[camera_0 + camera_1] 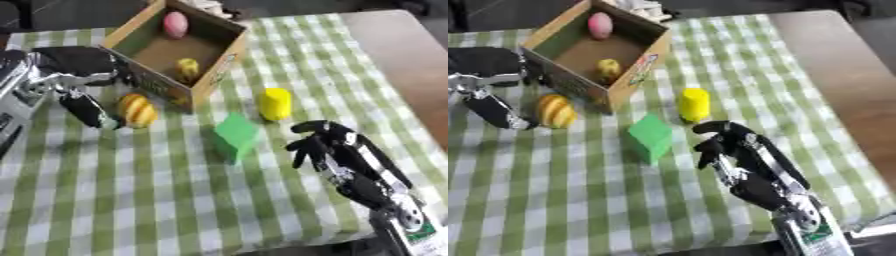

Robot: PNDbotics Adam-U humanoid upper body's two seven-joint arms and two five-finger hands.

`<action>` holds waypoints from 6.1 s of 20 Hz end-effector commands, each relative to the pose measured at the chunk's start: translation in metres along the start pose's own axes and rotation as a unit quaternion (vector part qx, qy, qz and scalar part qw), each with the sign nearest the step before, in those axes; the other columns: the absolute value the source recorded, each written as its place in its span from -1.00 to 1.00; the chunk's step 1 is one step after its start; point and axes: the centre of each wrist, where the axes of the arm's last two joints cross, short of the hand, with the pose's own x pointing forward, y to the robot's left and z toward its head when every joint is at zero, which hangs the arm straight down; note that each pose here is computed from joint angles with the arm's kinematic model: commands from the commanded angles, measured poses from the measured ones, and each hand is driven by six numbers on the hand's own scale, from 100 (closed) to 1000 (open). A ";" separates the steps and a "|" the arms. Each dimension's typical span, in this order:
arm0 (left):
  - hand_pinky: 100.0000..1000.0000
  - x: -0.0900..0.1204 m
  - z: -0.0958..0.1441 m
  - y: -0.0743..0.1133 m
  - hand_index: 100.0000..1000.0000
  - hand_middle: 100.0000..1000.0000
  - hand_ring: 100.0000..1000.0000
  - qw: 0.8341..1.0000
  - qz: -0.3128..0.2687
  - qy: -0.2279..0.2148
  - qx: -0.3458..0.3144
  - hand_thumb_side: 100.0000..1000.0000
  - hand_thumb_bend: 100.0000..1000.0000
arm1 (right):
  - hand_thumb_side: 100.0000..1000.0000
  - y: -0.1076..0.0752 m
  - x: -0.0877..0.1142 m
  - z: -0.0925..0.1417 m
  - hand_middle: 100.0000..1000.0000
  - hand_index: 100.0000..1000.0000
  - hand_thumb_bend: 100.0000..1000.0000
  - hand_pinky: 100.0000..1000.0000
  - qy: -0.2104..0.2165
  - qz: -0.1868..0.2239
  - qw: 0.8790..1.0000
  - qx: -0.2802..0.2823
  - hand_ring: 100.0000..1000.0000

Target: Pick up objects on the table and place them in the box.

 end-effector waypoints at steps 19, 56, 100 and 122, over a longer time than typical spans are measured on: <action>0.06 -0.017 -0.023 -0.014 0.13 -0.23 -0.20 0.999 0.035 0.028 0.021 -0.58 -0.78 | -0.08 -0.003 0.005 -0.002 -0.65 0.48 -1.00 0.39 -0.008 0.007 1.000 0.000 -0.19; 0.58 0.003 -0.056 0.029 0.96 0.71 0.57 0.947 0.042 0.131 0.292 -0.42 -0.70 | -0.06 0.001 0.002 -0.002 -0.65 0.47 -1.00 0.38 -0.006 -0.006 1.000 0.009 -0.18; 0.32 0.064 0.090 -0.081 0.62 0.16 0.24 0.709 0.552 -0.054 0.435 0.06 -1.00 | -0.76 -0.107 0.059 0.032 0.58 0.78 -1.00 0.49 0.069 0.364 0.924 0.095 0.23; 0.32 0.102 0.074 -0.105 0.61 0.12 0.20 0.680 0.622 -0.071 0.381 0.32 -1.00 | -0.72 -0.175 0.014 -0.029 0.90 1.00 -1.00 0.63 0.175 0.507 0.818 0.206 0.71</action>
